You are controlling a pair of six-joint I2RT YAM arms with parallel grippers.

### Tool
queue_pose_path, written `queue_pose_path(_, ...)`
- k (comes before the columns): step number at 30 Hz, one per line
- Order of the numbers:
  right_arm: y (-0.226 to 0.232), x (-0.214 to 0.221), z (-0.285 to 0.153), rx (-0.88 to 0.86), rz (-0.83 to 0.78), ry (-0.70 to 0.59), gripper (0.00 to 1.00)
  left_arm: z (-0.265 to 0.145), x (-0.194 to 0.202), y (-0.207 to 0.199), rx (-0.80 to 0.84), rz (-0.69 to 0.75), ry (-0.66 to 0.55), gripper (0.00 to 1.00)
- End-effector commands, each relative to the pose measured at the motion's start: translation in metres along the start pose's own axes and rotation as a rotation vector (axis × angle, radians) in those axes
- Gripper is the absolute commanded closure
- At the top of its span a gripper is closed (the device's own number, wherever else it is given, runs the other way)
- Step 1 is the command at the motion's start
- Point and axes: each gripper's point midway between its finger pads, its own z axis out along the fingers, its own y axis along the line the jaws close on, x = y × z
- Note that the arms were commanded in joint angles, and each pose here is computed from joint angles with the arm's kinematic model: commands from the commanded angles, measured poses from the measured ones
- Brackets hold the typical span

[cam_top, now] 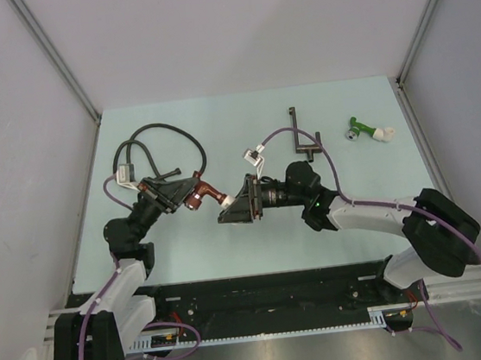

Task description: Install the water faucets

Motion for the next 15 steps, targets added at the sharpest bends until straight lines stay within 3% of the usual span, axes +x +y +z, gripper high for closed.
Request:
queue_pose_path(1,0.02,-0.039,0.002,0.039,-0.069,-0.162,0.56,-0.021,0.03,-0.096,0.433,0.431,0.081,1.0)
queue_pose_path(4,0.015,-0.049,-0.011,0.157,-0.148,-0.198,0.33,-0.02,0.03,-0.094,0.428,0.418,0.081,1.0)
queue_pose_path(9,0.012,-0.052,-0.028,0.364,-0.416,-0.173,0.1,-0.019,0.029,-0.091,0.419,0.409,0.08,1.0)
queue_pose_path(15,0.022,-0.042,-0.026,0.486,-0.603,-0.168,0.09,-0.019,0.029,-0.091,0.418,0.405,0.078,1.0)
